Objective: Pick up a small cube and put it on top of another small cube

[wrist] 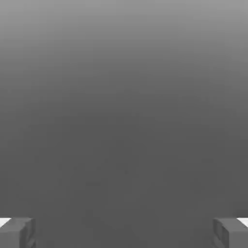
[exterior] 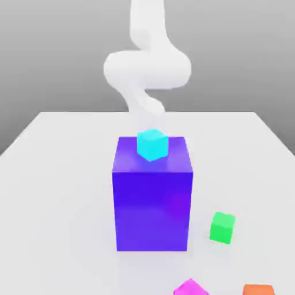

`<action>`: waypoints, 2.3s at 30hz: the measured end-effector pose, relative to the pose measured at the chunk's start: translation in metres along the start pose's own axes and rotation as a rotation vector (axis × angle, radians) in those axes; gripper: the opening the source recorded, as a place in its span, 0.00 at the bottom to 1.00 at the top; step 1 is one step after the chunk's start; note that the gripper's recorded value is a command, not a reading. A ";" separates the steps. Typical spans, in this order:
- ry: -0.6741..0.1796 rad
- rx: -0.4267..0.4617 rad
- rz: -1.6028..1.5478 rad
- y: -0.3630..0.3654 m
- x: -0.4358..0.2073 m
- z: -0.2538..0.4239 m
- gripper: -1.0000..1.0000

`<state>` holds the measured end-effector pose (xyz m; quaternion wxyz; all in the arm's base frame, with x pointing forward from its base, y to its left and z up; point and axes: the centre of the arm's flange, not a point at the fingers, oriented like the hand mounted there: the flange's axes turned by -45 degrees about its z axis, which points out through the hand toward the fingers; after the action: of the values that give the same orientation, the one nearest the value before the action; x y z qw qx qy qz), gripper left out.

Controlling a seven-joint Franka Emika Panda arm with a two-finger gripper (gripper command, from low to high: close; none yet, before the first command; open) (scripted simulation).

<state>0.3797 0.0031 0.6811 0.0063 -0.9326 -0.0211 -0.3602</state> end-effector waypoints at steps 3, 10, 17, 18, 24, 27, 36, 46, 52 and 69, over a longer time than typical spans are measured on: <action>-0.079 0.034 -0.061 -0.005 0.001 0.056 0.50; -0.249 0.102 -0.200 -0.022 -0.019 0.180 0.50; -0.416 0.162 -0.347 -0.046 -0.069 0.296 0.50; -0.440 0.170 -0.368 -0.049 -0.079 0.311 0.50; -0.581 0.211 -0.496 -0.065 -0.146 0.396 0.50; -0.652 0.228 -0.563 -0.070 -0.186 0.433 0.50; -0.709 0.242 -0.618 -0.074 -0.260 0.505 0.00; -0.709 0.251 -0.626 -0.080 -0.226 0.458 0.00; -0.697 0.328 -0.739 -0.139 -0.258 0.386 0.00; -0.675 0.365 -0.939 -0.187 -0.367 0.338 1.00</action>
<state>0.3269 0.1858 0.1839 -0.0003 -0.8702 -0.4927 0.0005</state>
